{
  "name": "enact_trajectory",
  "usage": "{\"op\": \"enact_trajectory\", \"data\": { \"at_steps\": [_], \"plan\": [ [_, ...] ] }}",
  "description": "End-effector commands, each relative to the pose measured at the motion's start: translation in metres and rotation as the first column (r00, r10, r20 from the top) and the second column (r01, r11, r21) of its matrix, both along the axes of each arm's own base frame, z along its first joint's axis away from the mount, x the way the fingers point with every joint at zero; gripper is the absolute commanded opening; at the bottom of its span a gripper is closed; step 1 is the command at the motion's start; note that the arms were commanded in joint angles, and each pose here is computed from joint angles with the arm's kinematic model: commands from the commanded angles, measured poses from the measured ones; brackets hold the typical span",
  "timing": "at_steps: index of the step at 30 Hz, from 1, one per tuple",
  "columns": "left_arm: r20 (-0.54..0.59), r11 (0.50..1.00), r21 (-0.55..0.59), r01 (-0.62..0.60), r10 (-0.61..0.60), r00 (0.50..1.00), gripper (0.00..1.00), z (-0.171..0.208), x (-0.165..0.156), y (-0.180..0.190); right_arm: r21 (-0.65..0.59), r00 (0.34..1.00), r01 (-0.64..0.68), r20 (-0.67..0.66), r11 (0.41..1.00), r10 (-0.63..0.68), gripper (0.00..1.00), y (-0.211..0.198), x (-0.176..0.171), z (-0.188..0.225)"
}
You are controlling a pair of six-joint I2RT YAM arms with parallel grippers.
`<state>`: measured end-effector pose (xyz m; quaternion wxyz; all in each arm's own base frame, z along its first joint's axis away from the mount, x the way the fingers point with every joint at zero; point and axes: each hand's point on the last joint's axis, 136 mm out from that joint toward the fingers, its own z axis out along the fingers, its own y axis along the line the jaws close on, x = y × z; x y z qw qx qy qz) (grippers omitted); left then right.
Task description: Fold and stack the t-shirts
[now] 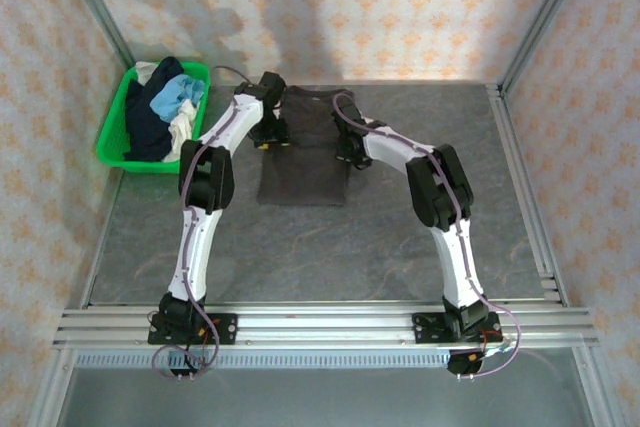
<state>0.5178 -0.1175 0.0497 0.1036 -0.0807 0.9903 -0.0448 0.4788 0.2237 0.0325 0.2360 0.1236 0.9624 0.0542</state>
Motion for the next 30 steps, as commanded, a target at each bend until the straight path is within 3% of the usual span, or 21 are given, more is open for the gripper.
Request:
{"op": "enact_trajectory", "data": {
  "at_steps": [1, 5, 9, 13, 18, 23, 30],
  "plan": [
    [0.077, 1.000, 0.029, -0.002, 0.000, 0.997, 0.60, 0.057, -0.013, 0.014, -0.026, 0.999, 0.020, 0.026, 0.999, -0.019, 0.12, -0.017, -0.016, 0.034],
    [0.102, 1.000, 0.025, -0.005, 0.003, 0.995, 0.66, 0.070, -0.044, 0.021, 0.099, 0.999, -0.025, 0.038, 0.995, 0.022, 0.24, 0.003, -0.048, 0.041],
    [0.086, 0.998, -0.044, -0.041, 0.045, 0.995, 0.66, 0.056, -0.098, 0.021, 0.216, 0.999, -0.044, 0.030, 0.975, 0.038, 0.44, 0.020, -0.090, 0.032],
    [0.093, 0.995, -0.087, -0.043, 0.051, 0.994, 0.67, 0.038, -0.152, 0.009, 0.299, 0.998, -0.069, 0.017, 0.952, 0.067, 0.56, 0.034, -0.127, 0.021],
    [0.070, 0.988, -0.140, -0.063, 0.074, 0.995, 0.72, 0.008, -0.182, 0.005, 0.271, 0.997, -0.068, -0.003, 0.960, 0.072, 0.56, 0.036, -0.148, 0.010],
    [0.062, 0.975, -0.216, -0.046, 0.061, 0.996, 0.73, -0.003, -0.179, -0.010, 0.277, 0.997, -0.079, 0.013, 0.958, 0.078, 0.54, 0.041, -0.143, 0.011],
    [0.082, 0.971, -0.222, -0.087, 0.108, 0.991, 0.73, -0.006, -0.168, 0.000, 0.283, 0.995, -0.085, -0.019, 0.955, 0.095, 0.48, 0.051, -0.138, 0.001]
  ]
}}
